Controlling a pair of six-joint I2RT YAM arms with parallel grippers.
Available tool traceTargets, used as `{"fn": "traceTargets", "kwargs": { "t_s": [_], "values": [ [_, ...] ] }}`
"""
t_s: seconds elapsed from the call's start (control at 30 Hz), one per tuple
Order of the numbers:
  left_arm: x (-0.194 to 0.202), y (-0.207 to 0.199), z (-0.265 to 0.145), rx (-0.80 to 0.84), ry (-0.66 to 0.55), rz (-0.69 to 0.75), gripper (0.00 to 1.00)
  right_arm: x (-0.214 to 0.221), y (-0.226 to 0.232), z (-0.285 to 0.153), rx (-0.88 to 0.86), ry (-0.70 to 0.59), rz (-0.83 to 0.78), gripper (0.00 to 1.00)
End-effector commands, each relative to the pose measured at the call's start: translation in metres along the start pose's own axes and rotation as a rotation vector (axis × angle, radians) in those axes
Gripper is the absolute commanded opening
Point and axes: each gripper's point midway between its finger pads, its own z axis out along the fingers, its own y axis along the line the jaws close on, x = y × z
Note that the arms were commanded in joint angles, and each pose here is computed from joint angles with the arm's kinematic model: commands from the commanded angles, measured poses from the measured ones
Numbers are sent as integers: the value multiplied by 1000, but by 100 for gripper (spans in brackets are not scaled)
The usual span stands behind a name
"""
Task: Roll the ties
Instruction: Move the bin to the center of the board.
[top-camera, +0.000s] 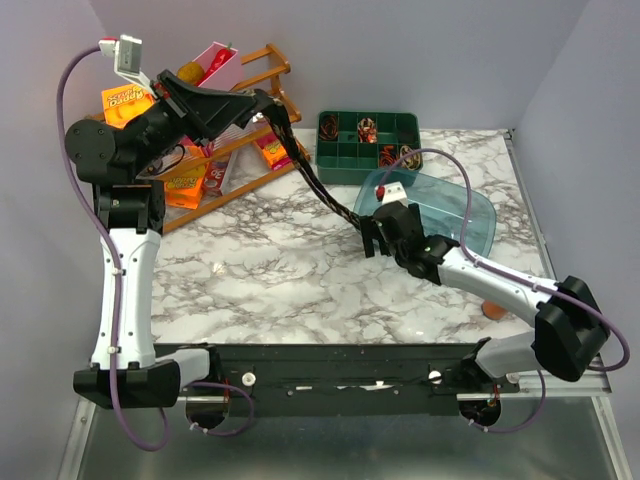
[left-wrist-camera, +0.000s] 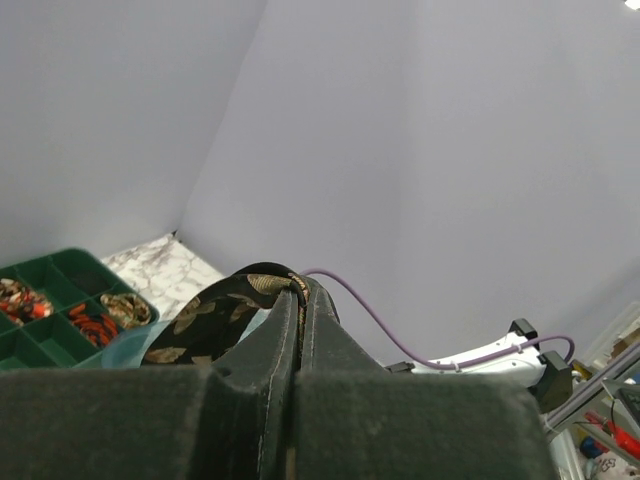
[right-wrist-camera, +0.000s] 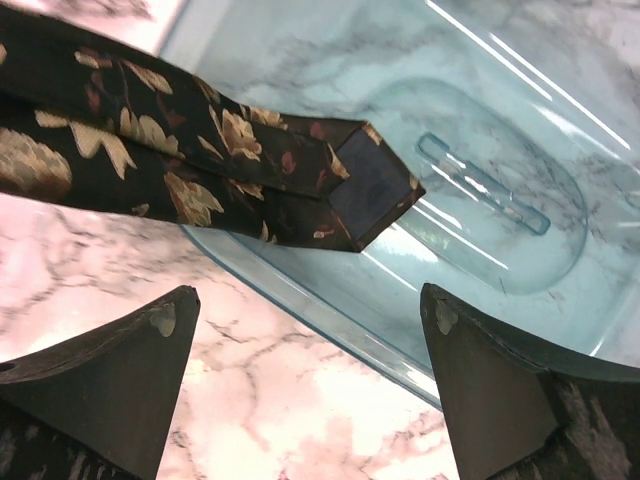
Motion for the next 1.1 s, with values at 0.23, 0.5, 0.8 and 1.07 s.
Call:
{"fn": "traceTargets", "kwargs": {
  "t_s": [0.23, 0.5, 0.8, 1.07],
  "values": [
    [-21, -55, -14, 82, -33, 104, 0, -76, 21, -16, -135, -189, 70, 93],
    [-11, -50, -29, -13, 2, 82, 0, -107, 31, 12, -186, -216, 156, 86],
    [-3, -58, -35, 1, 15, 45, 0, -132, 75, 54, -330, -160, 117, 66],
    [1, -63, -36, 40, 28, 15, 0, -100, 99, 119, -282, 36, 69, 4]
  ]
}}
